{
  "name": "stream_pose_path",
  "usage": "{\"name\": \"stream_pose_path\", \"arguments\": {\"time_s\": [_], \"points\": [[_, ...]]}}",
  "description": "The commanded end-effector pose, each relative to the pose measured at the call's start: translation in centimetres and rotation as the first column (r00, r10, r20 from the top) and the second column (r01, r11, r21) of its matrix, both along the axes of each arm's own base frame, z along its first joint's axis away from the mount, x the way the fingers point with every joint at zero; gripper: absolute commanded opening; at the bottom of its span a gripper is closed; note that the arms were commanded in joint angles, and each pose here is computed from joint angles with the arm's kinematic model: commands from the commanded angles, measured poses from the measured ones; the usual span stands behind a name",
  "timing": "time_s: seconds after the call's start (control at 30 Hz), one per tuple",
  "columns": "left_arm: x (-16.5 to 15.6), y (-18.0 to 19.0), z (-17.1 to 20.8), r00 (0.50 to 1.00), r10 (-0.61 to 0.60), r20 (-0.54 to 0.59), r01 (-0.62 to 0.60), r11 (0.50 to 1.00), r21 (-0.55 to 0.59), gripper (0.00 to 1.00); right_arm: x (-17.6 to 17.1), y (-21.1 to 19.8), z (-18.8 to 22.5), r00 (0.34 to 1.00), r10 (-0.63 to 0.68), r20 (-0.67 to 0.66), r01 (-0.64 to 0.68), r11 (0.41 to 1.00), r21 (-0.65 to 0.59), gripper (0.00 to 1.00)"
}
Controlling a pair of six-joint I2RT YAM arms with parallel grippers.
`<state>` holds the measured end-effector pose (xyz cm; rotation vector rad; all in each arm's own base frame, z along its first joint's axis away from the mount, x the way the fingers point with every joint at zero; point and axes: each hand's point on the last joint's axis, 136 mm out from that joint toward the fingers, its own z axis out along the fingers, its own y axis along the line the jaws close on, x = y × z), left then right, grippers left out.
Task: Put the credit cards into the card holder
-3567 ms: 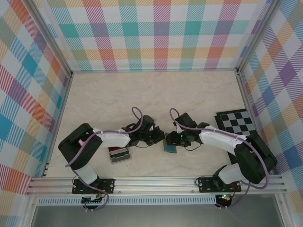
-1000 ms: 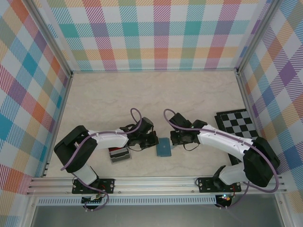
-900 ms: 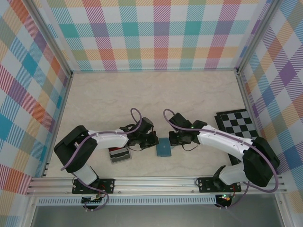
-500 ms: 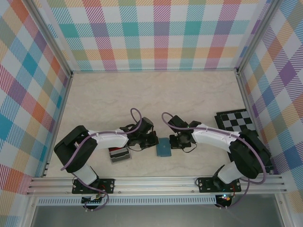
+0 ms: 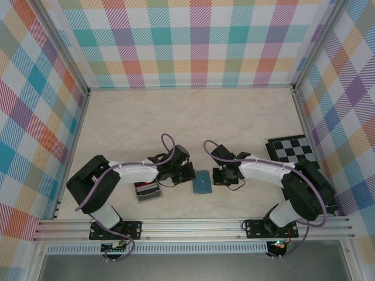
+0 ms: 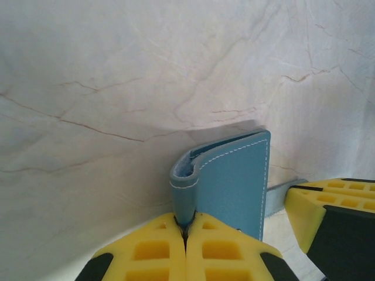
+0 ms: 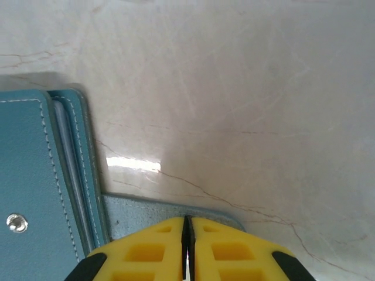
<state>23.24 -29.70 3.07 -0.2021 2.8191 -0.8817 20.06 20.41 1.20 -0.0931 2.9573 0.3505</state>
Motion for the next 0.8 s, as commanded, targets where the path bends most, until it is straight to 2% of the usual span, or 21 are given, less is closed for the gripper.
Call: {"name": "stream_pose_path", "arguments": {"time_s": [0.0, 0.03, 0.17, 0.33, 0.57, 0.7, 0.77], "points": [[-0.3, 3.6, -1.6, 1.0, 0.008, -0.025, -0.004, 0.989, 0.145, 0.03, -2.2, -1.8, -3.1, 0.996, 0.028, -0.089, -0.036, 0.996, -0.086, 0.12], [-0.3, 3.7, -1.5, 0.999, -0.002, -0.034, 0.008, 0.987, 0.161, 0.06, -2.3, -1.9, -3.2, 0.995, 0.023, -0.099, -0.032, 0.995, -0.094, 0.13], [-0.5, 3.3, 0.0, 0.997, -0.039, -0.069, 0.05, 0.986, 0.162, 0.27, -2.6, -1.5, -2.5, 0.993, -0.002, -0.121, -0.009, 0.996, -0.09, 0.14], [0.6, 3.7, 5.3, 0.998, -0.054, 0.016, 0.05, 0.982, 0.184, 0.43, -0.9, 0.3, 1.0, 0.998, -0.022, -0.061, 0.021, 1.0, -0.014, 0.22], [0.3, 7.6, 12.1, 0.982, 0.028, 0.184, -0.062, 0.981, 0.186, 0.65, 2.4, 3.3, 7.5, 0.996, -0.019, 0.088, 0.007, 0.992, 0.13, 0.33], [-0.4, 11.5, 14.1, 0.961, 0.104, 0.258, -0.157, 0.968, 0.195, 0.78, 2.7, 4.4, 9.0, 0.994, -0.005, 0.111, -0.016, 0.982, 0.189, 0.4], [-0.7, 13.8, 14.1, 0.947, 0.155, 0.283, -0.218, 0.953, 0.209, 0.82, 2.4, 5.9, 9.9, 0.993, 0.041, 0.109, -0.068, 0.962, 0.263, 0.4]]}}
